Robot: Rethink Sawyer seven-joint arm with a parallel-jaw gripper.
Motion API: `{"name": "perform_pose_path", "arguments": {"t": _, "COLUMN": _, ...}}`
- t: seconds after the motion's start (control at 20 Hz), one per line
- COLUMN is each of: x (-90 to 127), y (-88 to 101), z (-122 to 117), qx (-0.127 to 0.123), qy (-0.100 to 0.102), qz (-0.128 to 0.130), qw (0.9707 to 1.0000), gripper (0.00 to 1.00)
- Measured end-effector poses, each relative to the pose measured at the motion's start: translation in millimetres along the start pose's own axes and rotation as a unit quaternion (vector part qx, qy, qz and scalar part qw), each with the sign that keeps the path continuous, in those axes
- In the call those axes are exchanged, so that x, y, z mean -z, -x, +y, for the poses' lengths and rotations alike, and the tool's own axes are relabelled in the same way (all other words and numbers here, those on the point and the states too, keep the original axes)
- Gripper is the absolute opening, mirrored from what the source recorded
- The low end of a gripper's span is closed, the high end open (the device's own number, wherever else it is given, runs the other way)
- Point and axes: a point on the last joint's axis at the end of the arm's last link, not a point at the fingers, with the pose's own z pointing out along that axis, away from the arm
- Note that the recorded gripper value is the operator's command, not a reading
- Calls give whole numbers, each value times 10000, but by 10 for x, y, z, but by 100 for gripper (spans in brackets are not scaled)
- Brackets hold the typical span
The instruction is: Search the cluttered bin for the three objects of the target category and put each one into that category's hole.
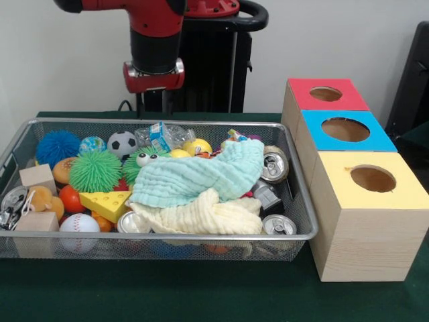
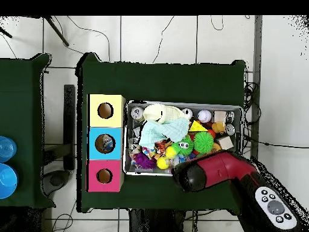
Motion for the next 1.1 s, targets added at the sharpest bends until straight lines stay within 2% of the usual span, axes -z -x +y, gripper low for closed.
{"name": "perform_pose_path", "arguments": {"t": 0.15, "x": -13, "y": 41, "z": -132, "qx": -2, "qy": -126, "qz": -84, "qw": 9999, "gripper": 100}}
{"name": "perform_pose_path", "arguments": {"t": 0.5, "x": -62, "y": 162, "z": -434, "qx": -378, "qy": -72, "qz": -219, "qw": 9990, "gripper": 100}}
{"name": "perform_pose_path", "arguments": {"t": 0.8, "x": -97, "y": 299, "z": -596, "qx": -796, "qy": 163, "qz": -244, "qw": 9964, "gripper": 100}}
{"name": "perform_pose_path", "arguments": {"t": 1.1, "x": -197, "y": 352, "z": -452, "qx": -1006, "qy": 578, "qz": -94, "qw": 9932, "gripper": 100}}
